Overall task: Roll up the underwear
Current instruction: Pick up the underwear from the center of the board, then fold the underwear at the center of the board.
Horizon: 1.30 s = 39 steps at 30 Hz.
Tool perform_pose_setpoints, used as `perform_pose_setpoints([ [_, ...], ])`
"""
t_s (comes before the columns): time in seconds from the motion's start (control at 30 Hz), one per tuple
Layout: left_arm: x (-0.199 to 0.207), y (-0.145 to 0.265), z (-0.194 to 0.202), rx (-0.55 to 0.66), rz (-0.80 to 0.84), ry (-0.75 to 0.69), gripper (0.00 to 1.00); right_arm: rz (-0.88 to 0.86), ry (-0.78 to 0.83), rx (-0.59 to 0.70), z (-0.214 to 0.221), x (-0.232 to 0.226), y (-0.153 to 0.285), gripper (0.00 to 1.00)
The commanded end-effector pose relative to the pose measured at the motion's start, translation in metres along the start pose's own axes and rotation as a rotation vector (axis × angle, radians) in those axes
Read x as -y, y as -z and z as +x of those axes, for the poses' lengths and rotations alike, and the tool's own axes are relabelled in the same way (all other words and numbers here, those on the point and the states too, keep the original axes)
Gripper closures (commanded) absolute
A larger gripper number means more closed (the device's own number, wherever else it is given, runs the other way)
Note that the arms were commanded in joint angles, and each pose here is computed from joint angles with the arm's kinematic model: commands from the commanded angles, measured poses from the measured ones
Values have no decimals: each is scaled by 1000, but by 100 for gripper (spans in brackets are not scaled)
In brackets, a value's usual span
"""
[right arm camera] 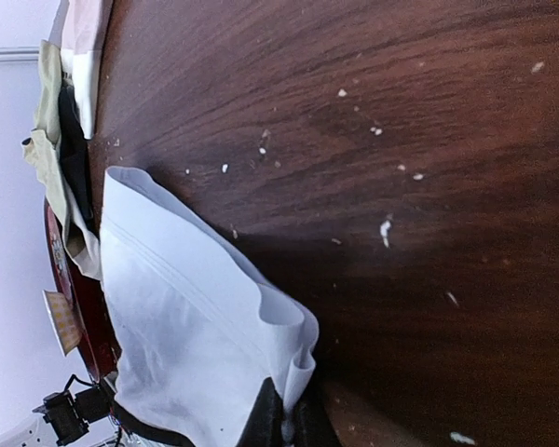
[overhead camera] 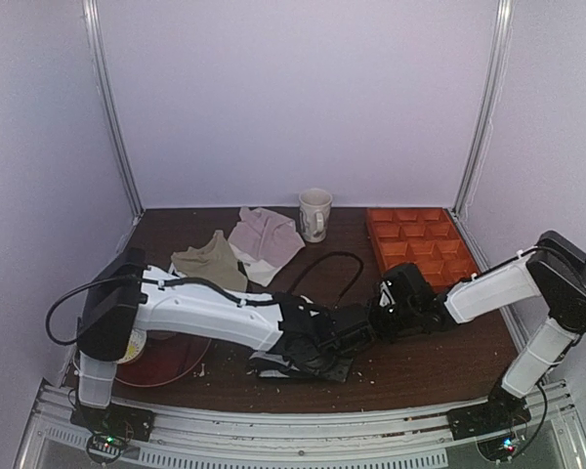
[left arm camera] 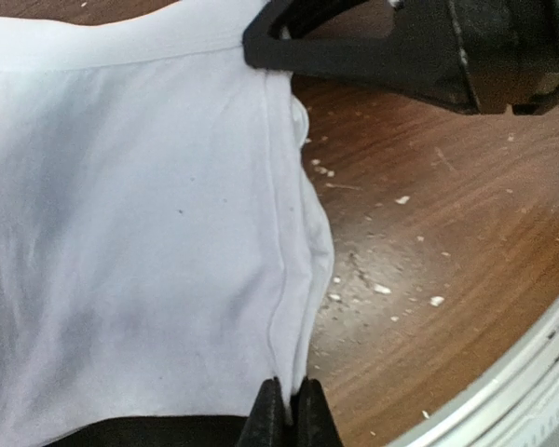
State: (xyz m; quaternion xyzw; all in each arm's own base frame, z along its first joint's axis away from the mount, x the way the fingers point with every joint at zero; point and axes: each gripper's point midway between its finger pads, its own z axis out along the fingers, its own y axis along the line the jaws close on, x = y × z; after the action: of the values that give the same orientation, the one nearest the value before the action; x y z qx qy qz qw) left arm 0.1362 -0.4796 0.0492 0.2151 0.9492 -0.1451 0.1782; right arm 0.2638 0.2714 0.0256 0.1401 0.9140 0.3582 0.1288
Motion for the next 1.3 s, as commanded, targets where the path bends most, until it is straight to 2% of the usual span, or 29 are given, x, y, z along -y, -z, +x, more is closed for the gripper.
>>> perform_pose_setpoints([
  [0.0, 28, 32, -13, 18, 202, 7, 100, 134, 2, 29, 2, 21, 27, 100],
  [0.2, 31, 52, -20, -17, 330, 21, 100, 189, 6, 88, -2, 19, 64, 100],
  [0.4, 23, 64, -24, -31, 407, 67, 100, 218, 56, 106, -8, -1, 77, 100],
  [0.73, 3, 68, -26, -33, 460, 133, 100, 246, 126, 88, -20, -39, 60, 100],
  [1.0, -23, 66, -24, -22, 456, 196, 100, 271, 167, 47, -29, -68, 27, 100],
  [1.27, -53, 60, -16, -43, 424, 239, 100, 301, 170, 17, -26, -74, 3, 100],
])
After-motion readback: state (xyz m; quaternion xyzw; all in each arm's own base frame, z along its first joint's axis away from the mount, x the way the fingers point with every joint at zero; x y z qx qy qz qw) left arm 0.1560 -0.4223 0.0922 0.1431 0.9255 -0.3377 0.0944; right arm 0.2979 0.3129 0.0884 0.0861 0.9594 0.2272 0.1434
